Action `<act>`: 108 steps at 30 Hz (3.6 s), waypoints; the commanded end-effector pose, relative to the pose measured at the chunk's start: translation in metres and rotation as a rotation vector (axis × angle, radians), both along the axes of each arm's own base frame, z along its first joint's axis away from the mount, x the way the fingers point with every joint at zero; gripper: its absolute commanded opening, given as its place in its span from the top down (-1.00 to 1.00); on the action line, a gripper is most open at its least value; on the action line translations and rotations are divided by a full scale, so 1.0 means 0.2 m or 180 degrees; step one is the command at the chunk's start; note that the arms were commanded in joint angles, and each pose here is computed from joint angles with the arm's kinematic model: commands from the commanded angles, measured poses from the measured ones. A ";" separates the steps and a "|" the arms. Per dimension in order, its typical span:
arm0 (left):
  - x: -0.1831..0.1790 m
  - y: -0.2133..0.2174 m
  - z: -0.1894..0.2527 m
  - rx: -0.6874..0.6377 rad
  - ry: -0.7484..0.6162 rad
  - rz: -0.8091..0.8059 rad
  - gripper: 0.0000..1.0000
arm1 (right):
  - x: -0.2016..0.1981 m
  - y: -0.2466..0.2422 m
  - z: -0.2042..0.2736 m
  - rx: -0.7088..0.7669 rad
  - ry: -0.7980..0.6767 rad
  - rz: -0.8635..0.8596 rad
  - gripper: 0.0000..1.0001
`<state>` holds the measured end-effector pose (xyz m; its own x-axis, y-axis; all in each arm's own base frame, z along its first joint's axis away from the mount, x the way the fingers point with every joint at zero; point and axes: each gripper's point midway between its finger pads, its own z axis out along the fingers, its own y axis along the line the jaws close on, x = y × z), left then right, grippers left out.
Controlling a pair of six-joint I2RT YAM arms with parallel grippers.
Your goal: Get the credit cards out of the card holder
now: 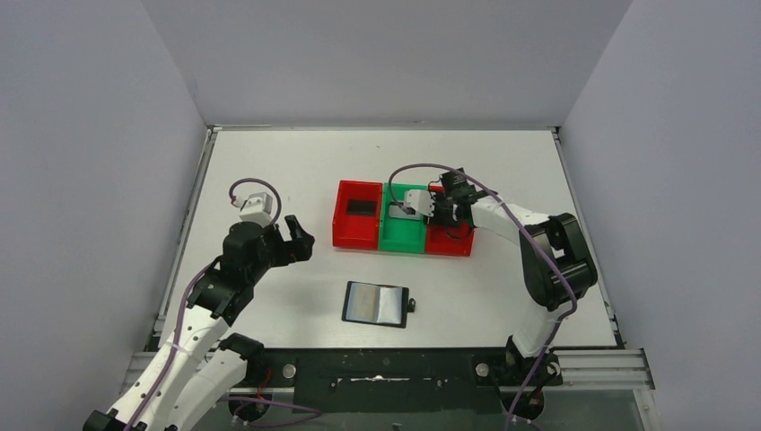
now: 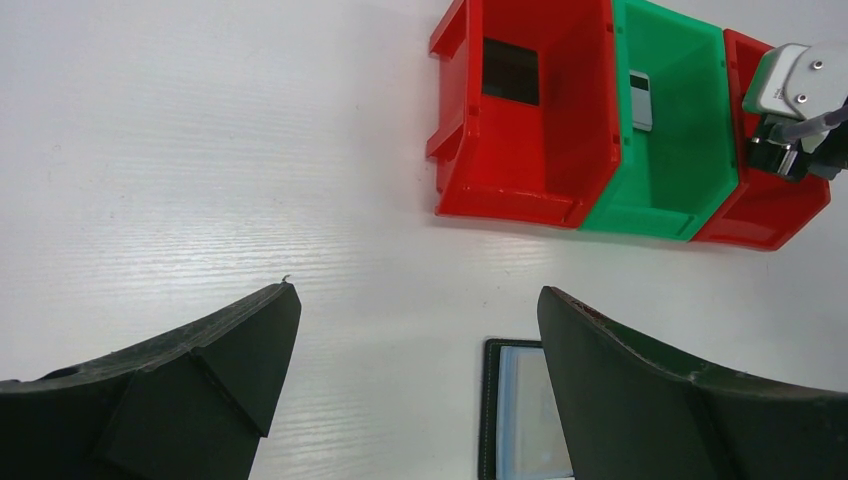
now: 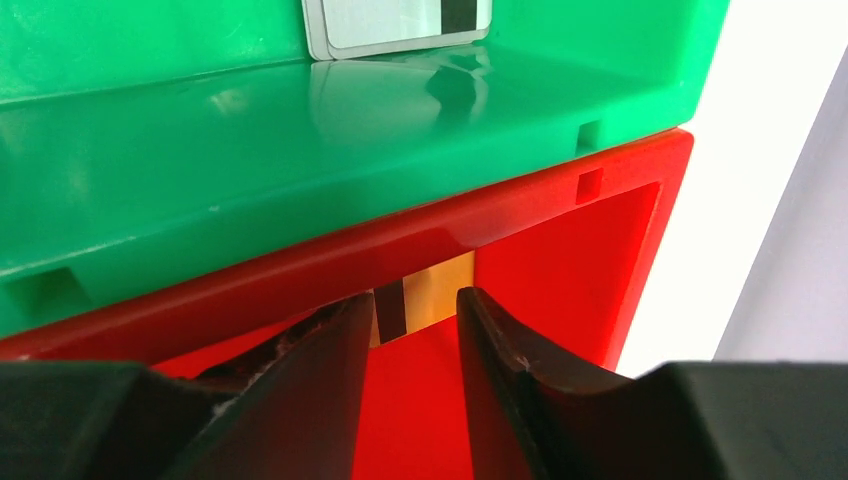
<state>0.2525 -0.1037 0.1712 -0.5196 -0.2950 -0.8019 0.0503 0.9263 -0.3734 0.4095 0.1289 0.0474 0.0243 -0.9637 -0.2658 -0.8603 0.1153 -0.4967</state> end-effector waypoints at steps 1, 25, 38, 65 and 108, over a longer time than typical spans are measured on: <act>0.04 -0.03 0.07 -0.0059 -0.0191 -0.0066 -0.83 | 0.07 0.01 0.21 0.0202 -0.0269 -0.0055 0.23; 0.05 0.03 0.06 0.0019 -0.0154 0.0138 -0.83 | -0.36 0.47 0.76 0.3810 0.0408 -0.3197 -0.15; 0.05 0.19 0.09 0.0094 -0.0175 0.0717 -0.84 | -1.00 0.79 0.37 0.3534 0.0386 -0.4165 -0.25; 0.03 0.29 0.12 0.0096 -0.0281 0.1043 -0.84 | -1.20 1.14 -0.07 0.2272 0.0576 -0.4094 -0.09; -0.32 -0.52 -0.15 -0.1886 0.0909 -0.1173 -0.55 | -1.17 1.18 0.08 0.3969 0.2159 -0.3523 0.85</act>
